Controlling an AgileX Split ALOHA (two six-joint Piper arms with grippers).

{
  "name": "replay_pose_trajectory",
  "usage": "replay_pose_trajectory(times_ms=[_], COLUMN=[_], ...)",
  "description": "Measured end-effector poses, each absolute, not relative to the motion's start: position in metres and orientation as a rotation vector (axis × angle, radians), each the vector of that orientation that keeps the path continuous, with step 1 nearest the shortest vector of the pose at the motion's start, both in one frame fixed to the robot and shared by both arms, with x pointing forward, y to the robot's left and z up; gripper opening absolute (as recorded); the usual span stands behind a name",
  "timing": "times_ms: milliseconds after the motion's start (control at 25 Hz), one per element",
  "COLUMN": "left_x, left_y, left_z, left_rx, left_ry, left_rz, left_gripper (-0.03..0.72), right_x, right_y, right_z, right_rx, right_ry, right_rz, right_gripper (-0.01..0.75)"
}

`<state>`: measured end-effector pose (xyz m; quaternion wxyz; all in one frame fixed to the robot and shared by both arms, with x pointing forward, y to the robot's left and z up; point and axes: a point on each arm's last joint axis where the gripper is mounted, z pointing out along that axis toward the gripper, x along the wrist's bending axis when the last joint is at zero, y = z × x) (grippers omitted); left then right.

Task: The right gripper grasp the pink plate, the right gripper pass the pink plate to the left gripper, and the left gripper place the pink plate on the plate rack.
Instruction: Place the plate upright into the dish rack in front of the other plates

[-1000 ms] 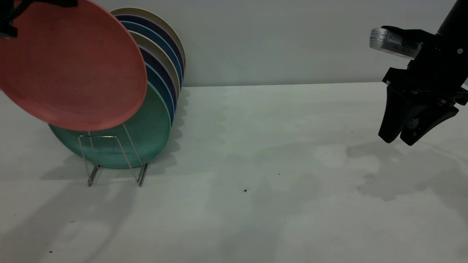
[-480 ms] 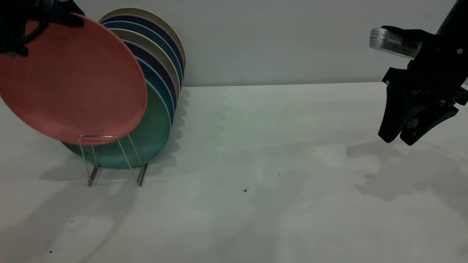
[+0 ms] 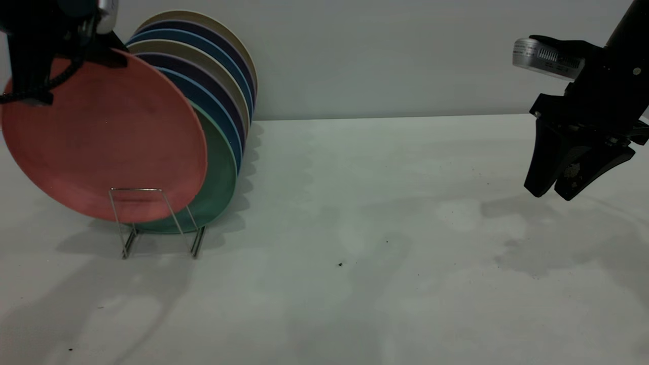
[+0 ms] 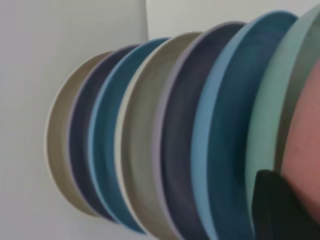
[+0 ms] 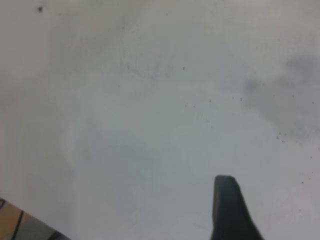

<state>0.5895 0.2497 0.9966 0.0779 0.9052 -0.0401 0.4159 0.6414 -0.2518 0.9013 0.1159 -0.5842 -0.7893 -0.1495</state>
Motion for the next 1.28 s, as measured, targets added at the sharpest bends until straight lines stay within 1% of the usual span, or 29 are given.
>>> replay_pose_trajectory(times_ms=[200, 320, 480, 520, 640, 760, 880, 1120, 1280], left_x=[0.590, 0.589, 0.589, 0.589, 0.590, 0.591, 0.590, 0.579, 0.575], left_y=[0.249, 0.248, 0.248, 0.248, 0.248, 0.249, 0.249, 0.247, 0.246], left_z=[0.993, 0.992, 0.991, 0.991, 0.992, 0.992, 0.996, 1.018, 1.023], left_rx=[2.719, 2.716, 2.713, 2.713, 2.711, 2.710, 2.703, 2.660, 2.645], left_ry=[-0.126, -0.119, -0.108, -0.107, -0.101, -0.096, -0.094, -0.122, -0.111], left_rz=[1.212, 1.195, 1.185, 1.184, 1.194, 1.210, 1.230, 1.251, 1.228], left_gripper=[0.035, 0.070, 0.187, 0.234, 0.329, 0.389, 0.407, 0.410, 0.410], right_x=[0.642, 0.642, 0.642, 0.642, 0.642, 0.642, 0.642, 0.642, 0.642], right_y=[-0.252, -0.252, -0.252, -0.252, -0.252, -0.252, -0.252, -0.252, -0.252], right_z=[0.901, 0.901, 0.901, 0.901, 0.901, 0.901, 0.901, 0.901, 0.901], right_rx=[-1.712, -1.712, -1.714, -1.714, -1.714, -1.714, -1.714, -1.715, -1.715], right_ry=[-2.313, -2.313, -2.314, -2.314, -2.314, -2.314, -2.314, -2.314, -2.315], right_rz=[-0.439, -0.439, -0.441, -0.441, -0.441, -0.441, -0.441, -0.440, -0.440], right_gripper=[0.445, 0.445, 0.445, 0.445, 0.445, 0.445, 0.445, 0.445, 0.445])
